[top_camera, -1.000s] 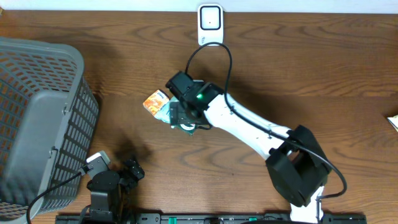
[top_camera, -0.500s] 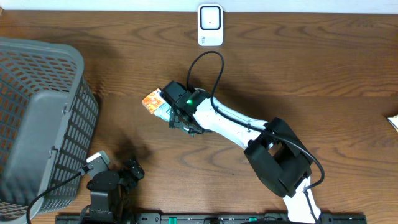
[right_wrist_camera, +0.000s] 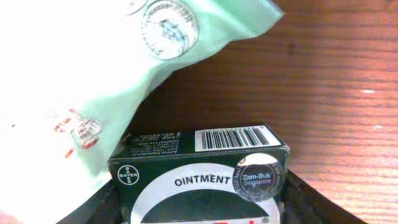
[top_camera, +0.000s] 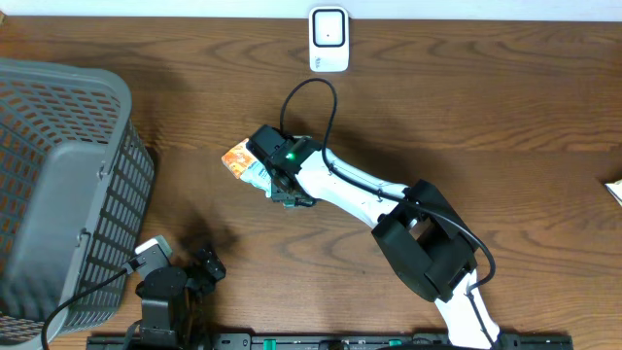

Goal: Scan the item barcode
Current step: 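Close the right gripper on the Zam-Buk box and lift it, then carry the Zam-Buk box up toward the white scanner, then hold the box's barcode face against the scanner window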

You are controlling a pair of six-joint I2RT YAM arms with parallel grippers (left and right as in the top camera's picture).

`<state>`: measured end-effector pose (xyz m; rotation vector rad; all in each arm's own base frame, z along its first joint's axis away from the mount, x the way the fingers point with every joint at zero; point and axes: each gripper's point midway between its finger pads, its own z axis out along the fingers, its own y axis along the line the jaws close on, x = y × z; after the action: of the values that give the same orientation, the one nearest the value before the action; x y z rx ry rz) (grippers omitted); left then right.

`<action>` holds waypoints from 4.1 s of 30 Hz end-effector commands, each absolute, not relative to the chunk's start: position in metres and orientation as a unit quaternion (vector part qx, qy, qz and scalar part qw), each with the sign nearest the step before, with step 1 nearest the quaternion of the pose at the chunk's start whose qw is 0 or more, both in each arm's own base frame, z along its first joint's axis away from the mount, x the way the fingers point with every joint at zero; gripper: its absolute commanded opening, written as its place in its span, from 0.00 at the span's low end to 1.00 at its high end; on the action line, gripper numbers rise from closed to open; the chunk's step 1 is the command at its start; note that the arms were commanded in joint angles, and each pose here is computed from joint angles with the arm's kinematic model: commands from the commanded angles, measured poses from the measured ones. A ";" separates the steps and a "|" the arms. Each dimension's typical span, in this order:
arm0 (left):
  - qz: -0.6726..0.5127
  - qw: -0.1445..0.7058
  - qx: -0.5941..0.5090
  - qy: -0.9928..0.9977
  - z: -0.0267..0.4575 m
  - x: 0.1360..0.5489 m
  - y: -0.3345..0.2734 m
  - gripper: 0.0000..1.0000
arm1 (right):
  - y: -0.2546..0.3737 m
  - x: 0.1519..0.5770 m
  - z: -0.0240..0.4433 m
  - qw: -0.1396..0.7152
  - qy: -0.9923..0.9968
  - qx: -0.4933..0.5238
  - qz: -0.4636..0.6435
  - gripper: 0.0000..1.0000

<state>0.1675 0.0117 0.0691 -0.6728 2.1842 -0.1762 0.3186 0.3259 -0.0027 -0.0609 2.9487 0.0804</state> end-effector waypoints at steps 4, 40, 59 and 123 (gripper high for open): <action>-0.044 0.390 -0.273 0.878 0.057 0.157 0.019 0.98 | 0.309 0.294 -0.055 0.016 0.997 -0.079 0.014 0.38; -0.044 0.390 -0.273 0.878 0.057 0.157 0.019 0.98 | 0.387 0.463 0.247 0.561 0.773 -0.211 0.209 0.35; -0.044 0.390 -0.273 0.878 0.057 0.157 0.019 0.98 | 0.406 0.451 0.327 0.646 0.602 -0.343 0.320 0.43; -0.044 0.390 -0.273 0.878 0.057 0.157 0.019 0.98 | 0.277 0.412 0.238 0.211 0.727 -0.259 0.600 0.17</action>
<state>0.1674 0.0117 0.0690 -0.6754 2.1838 -0.1772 0.3991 0.2764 0.2411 -1.1630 1.5772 1.4468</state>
